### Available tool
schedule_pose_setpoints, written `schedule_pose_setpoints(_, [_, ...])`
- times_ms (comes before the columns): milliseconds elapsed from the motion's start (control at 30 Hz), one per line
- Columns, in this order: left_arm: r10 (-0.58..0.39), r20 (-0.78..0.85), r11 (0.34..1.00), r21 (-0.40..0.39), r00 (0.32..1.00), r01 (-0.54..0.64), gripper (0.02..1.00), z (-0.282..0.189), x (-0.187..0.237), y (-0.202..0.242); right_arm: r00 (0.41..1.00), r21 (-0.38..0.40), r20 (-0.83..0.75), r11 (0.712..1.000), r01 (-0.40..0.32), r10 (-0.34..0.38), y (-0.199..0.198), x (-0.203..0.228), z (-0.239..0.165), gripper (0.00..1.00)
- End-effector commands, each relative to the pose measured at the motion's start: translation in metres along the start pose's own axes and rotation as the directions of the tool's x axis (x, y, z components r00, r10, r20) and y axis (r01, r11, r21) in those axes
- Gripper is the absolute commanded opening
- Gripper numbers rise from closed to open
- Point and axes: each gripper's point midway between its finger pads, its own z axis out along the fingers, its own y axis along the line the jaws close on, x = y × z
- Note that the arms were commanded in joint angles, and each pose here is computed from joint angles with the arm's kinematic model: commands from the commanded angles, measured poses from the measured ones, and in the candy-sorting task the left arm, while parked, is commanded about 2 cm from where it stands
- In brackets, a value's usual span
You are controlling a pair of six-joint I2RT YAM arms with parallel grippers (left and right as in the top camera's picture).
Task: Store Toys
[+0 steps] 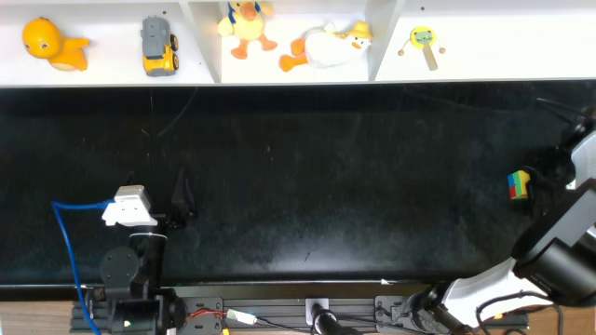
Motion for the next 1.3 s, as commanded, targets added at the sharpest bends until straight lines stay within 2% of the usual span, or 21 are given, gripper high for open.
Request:
schedule_pose_setpoints(33, [-0.006, 0.001, 1.000, 0.023, 1.000, 0.006, 0.998, 0.000, 0.001, -0.004, 0.999, -0.004, 0.030, 0.999, 0.034, -0.034, 0.005, -0.001, -0.001, 0.965])
schedule_pose_setpoints(167, [-0.006, 0.001, 1.000, 0.023, 1.000, 0.006, 0.998, 0.000, 0.001, -0.004, 0.996, -0.010, 0.050, 0.997, 0.078, -0.077, 0.012, 0.000, -0.001, 0.921])
schedule_pose_setpoints(567, [-0.006, 0.001, 1.000, 0.023, 1.000, 0.006, 0.998, 0.000, 0.001, -0.004, 0.990, 0.000, 0.095, 0.994, 0.105, -0.104, 0.019, 0.000, -0.002, 0.621])
schedule_pose_setpoints(867, [-0.006, 0.001, 1.000, 0.022, 1.000, 0.006, 0.998, 0.000, 0.001, -0.004, 0.990, 0.005, 0.093, 0.994, 0.106, -0.106, 0.018, 0.000, -0.002, 0.560])
schedule_pose_setpoints(1300, [-0.006, 0.001, 1.000, 0.023, 1.000, 0.006, 0.998, 0.000, 0.001, -0.004, 0.984, 0.052, 0.040, 0.984, 0.170, -0.172, 0.008, 0.005, -0.021, 0.485])
